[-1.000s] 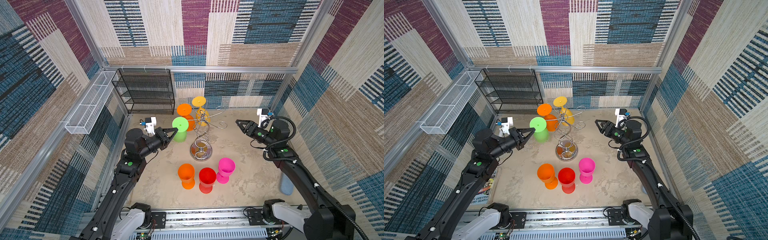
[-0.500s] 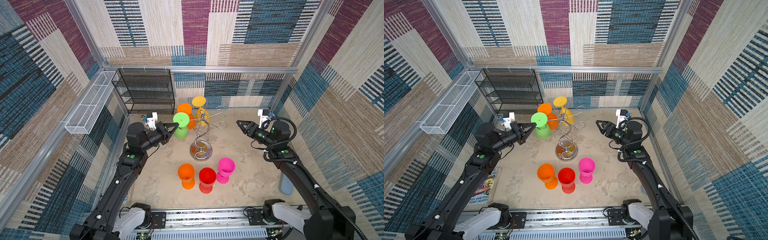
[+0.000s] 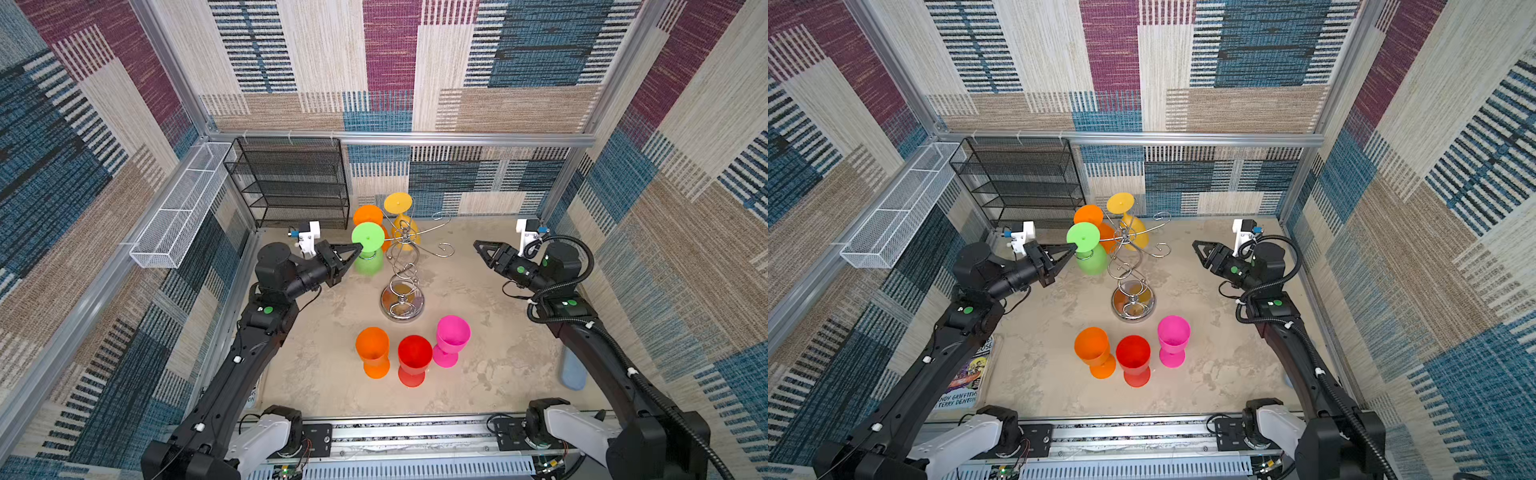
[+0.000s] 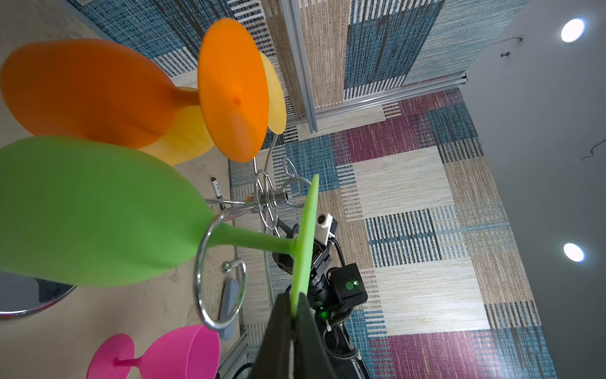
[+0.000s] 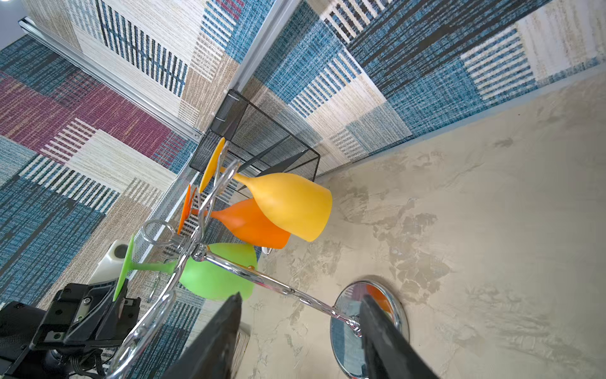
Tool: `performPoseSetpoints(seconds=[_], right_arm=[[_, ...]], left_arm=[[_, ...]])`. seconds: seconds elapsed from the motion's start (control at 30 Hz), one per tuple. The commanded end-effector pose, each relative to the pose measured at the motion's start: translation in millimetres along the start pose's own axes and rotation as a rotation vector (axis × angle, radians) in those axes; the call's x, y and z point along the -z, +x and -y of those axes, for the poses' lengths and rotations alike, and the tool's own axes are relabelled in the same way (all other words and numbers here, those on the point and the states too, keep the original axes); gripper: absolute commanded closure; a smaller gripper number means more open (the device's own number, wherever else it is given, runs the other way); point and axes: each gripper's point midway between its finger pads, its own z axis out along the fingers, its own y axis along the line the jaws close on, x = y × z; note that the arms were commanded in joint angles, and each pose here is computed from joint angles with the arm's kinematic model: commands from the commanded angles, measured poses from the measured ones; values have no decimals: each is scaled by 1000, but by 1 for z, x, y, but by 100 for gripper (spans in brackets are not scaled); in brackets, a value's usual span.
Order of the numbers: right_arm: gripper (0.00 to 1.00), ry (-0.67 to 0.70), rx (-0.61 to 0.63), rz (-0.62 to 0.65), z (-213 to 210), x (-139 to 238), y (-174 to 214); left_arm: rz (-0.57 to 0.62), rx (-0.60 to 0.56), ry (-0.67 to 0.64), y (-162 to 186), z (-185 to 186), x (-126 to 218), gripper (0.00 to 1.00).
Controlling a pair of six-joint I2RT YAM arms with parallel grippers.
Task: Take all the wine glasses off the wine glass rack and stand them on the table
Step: 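Close the left gripper on the green glass foot on the rack, then lift the green glass up off the rack with the left gripper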
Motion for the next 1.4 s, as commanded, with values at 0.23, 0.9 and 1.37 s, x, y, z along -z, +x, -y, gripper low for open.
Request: performPoseSetpoints(seconds=[0.23,0.9,1.37], right_arm=[[40,-40,0,2,-6,0,0],[40,-40,-1,-7,-6,-1,0],[40,-41,17,-6,-12,1,-4]], left_arm=[[-64,-20,14,24,1,-9,100],[-151,2,-17,65,-3,7,100],[-181,-139,29,89,53,60,100]])
